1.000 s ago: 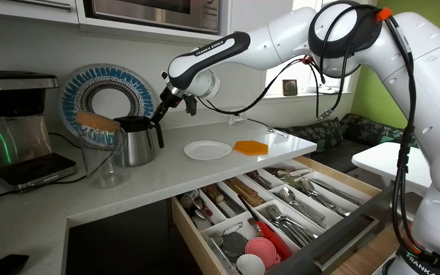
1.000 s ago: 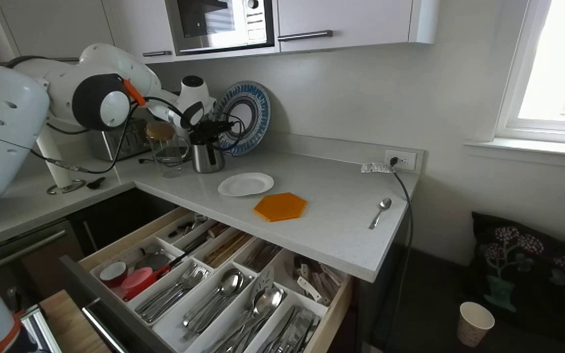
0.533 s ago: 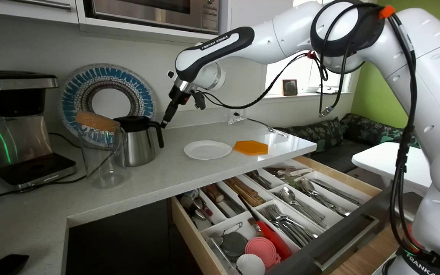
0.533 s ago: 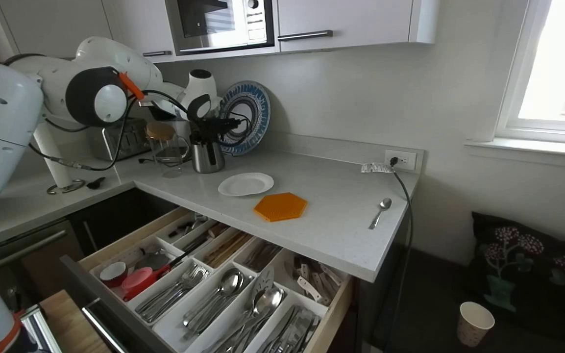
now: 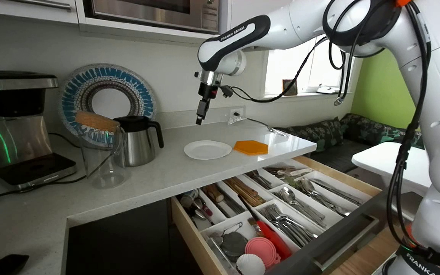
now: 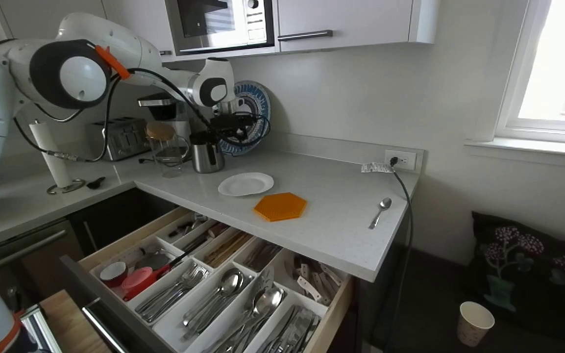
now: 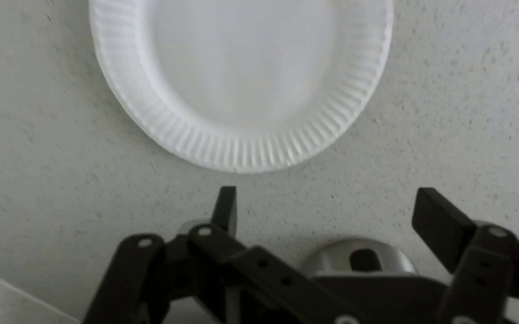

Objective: Move the kettle to the left

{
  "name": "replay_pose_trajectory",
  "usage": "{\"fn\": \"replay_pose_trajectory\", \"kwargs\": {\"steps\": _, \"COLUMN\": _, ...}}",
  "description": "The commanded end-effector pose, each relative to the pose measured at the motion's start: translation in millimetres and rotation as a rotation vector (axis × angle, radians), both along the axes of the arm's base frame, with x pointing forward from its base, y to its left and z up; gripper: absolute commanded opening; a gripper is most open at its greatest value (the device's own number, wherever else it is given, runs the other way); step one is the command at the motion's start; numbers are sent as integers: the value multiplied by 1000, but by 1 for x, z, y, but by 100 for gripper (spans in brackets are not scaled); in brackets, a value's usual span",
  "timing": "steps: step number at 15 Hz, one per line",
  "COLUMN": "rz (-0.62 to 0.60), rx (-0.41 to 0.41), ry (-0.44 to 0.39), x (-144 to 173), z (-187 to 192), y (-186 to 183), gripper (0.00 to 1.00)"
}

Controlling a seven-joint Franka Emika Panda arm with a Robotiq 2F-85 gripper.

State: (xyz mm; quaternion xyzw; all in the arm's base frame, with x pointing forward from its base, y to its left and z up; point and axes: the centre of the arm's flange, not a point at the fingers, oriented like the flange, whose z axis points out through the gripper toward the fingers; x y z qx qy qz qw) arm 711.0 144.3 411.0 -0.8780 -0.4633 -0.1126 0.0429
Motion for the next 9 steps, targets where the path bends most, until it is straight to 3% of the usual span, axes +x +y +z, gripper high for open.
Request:
{"fn": "replay_pose_trajectory", "kwargs": {"steps": 1, "rz": -147, "rx": -130, "ry": 31, "x": -22, "z": 7, "y": -48, "gripper": 100}}
{"fn": "replay_pose_trajectory", "kwargs": {"steps": 9, "rz": -585, "rx": -221, "ry": 89, "x": -52, "z": -6, "y": -172, "gripper": 100}}
